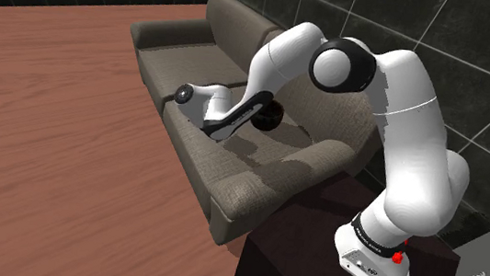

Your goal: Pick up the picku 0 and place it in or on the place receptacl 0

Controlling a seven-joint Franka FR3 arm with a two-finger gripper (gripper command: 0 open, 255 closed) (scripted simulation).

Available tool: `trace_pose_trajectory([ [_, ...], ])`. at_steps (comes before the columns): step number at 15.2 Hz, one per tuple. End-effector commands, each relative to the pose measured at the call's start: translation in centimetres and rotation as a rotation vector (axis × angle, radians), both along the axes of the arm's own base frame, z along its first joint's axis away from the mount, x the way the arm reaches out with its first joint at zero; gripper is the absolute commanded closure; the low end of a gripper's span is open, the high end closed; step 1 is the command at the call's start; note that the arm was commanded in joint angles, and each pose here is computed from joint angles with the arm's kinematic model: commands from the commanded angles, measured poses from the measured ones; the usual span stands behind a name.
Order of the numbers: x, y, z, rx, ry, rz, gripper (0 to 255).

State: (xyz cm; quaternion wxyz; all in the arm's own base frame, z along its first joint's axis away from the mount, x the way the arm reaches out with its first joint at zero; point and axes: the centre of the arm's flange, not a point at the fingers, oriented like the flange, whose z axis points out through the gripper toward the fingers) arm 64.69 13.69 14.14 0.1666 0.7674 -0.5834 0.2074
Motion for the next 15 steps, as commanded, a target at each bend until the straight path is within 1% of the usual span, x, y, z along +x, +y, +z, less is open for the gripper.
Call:
trace_pose_trajectory([
  [1,0.0,0.0,1.1,0.0,0.0,0.0,255],
  [15,0.0,0.0,8.5,0.0,0.0,0.0,255],
])
